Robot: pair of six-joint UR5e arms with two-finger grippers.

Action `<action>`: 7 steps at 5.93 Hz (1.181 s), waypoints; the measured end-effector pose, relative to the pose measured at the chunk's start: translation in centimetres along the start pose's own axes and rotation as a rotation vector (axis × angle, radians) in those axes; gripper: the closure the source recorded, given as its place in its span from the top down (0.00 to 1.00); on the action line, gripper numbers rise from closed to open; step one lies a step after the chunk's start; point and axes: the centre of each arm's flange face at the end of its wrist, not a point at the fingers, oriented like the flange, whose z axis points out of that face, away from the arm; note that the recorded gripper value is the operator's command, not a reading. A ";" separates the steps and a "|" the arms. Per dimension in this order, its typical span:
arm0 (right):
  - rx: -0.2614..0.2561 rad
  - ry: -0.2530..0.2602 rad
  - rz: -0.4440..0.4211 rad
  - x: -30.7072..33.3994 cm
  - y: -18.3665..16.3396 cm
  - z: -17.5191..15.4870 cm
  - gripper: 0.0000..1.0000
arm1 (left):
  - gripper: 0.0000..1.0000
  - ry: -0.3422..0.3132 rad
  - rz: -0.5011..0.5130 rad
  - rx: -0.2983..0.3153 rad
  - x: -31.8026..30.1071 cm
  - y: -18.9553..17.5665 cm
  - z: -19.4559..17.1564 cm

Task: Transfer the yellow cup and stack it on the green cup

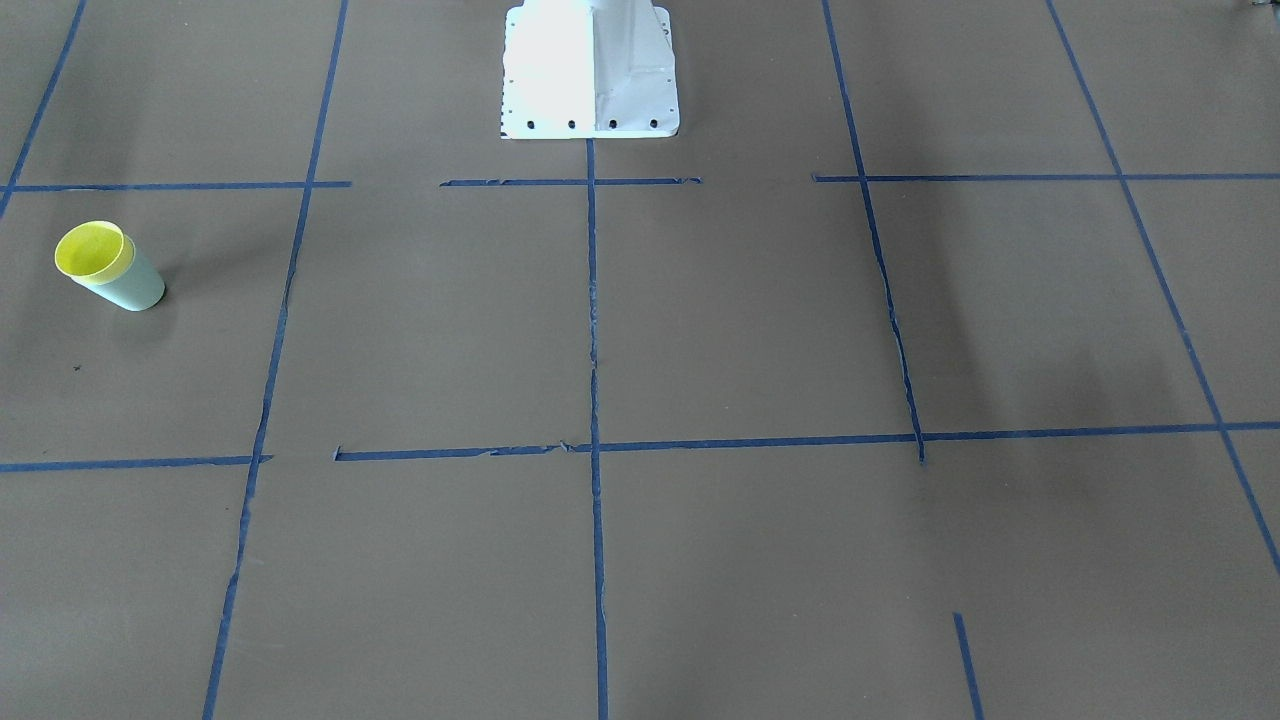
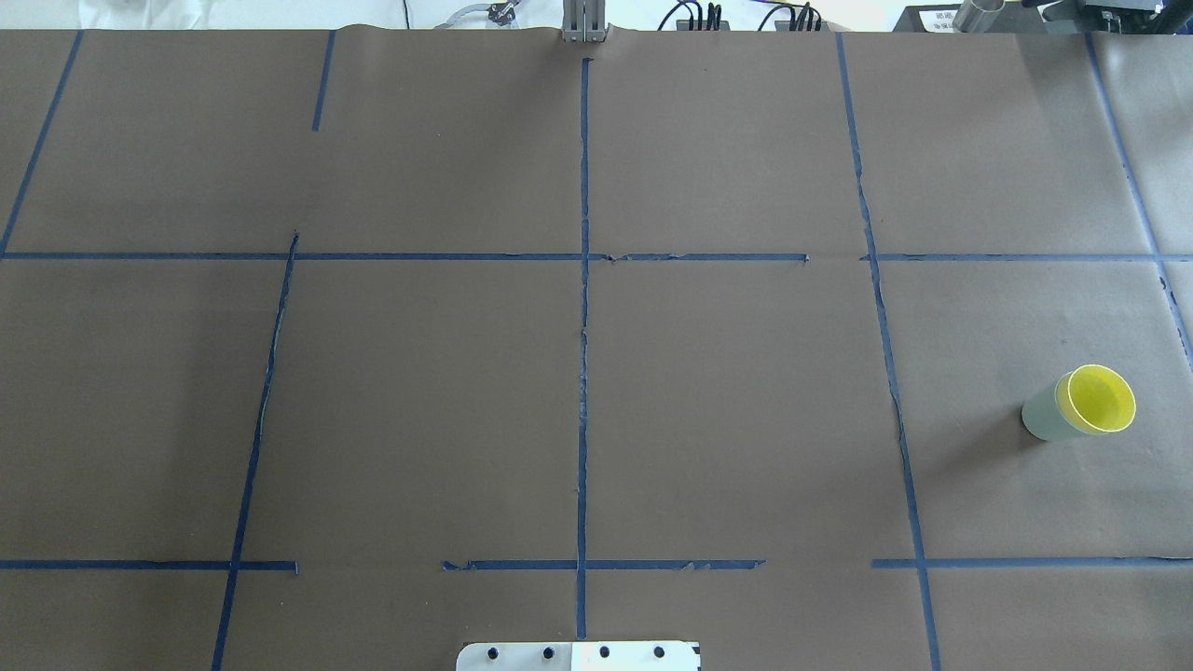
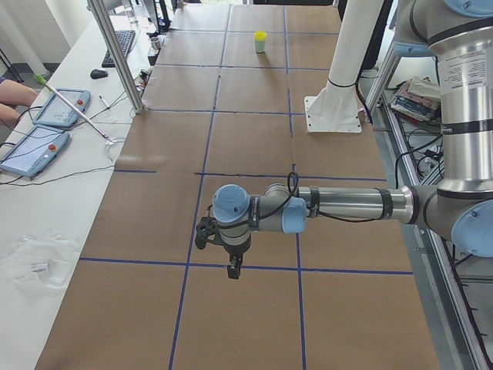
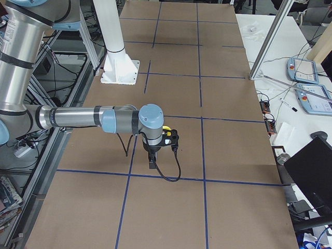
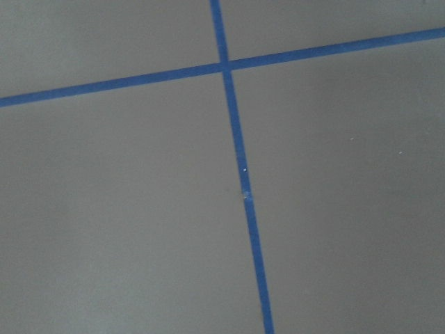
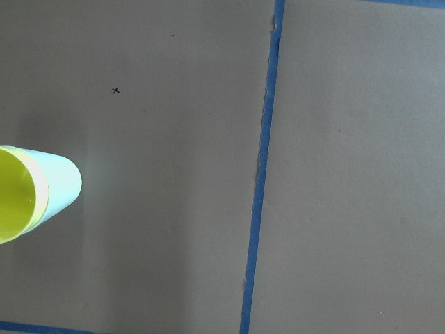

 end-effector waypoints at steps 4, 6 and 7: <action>-0.001 -0.003 0.002 0.1 0.0 0.1 1.00 | 1.00 -0.009 -0.042 0.015 0.4 1.5 -2.6; 0.000 -0.003 -0.001 0.1 0.0 0.1 1.00 | 1.00 -0.008 -0.060 -0.006 0.3 2.1 -2.5; 0.001 -0.003 -0.003 0.1 0.0 0.1 1.00 | 1.00 -0.008 -0.066 -0.013 0.0 2.2 -2.2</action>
